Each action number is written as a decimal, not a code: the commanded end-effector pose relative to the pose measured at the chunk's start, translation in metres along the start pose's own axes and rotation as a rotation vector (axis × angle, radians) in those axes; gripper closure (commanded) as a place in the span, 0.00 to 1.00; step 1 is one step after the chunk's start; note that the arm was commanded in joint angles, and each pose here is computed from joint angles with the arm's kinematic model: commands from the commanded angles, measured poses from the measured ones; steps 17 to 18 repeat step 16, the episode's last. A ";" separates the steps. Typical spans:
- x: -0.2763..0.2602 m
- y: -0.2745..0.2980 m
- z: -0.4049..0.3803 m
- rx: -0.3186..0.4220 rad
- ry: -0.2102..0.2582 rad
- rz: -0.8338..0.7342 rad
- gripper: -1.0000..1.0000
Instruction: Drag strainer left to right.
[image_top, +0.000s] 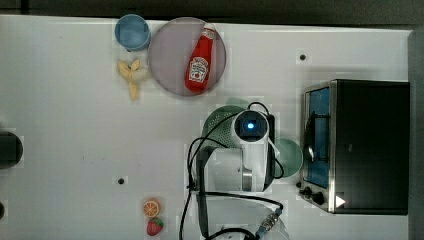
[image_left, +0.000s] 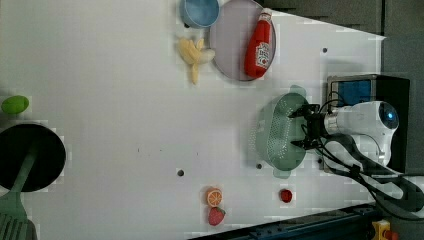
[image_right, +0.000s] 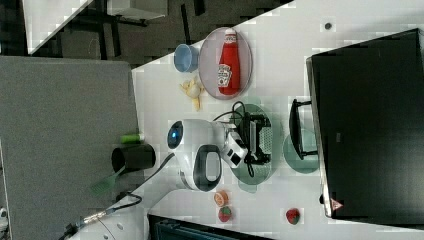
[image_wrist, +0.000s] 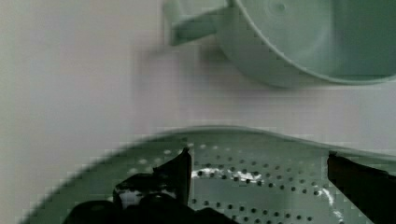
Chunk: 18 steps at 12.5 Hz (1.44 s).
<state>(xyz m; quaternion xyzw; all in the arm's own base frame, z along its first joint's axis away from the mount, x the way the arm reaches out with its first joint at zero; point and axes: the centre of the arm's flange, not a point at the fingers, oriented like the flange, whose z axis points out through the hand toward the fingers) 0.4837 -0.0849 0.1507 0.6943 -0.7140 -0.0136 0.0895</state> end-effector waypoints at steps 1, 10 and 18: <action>0.004 -0.013 -0.024 0.052 0.015 -0.055 0.00; -0.006 0.016 -0.267 0.149 0.034 -0.548 0.00; -0.009 0.073 -0.422 0.143 -0.040 -0.743 0.00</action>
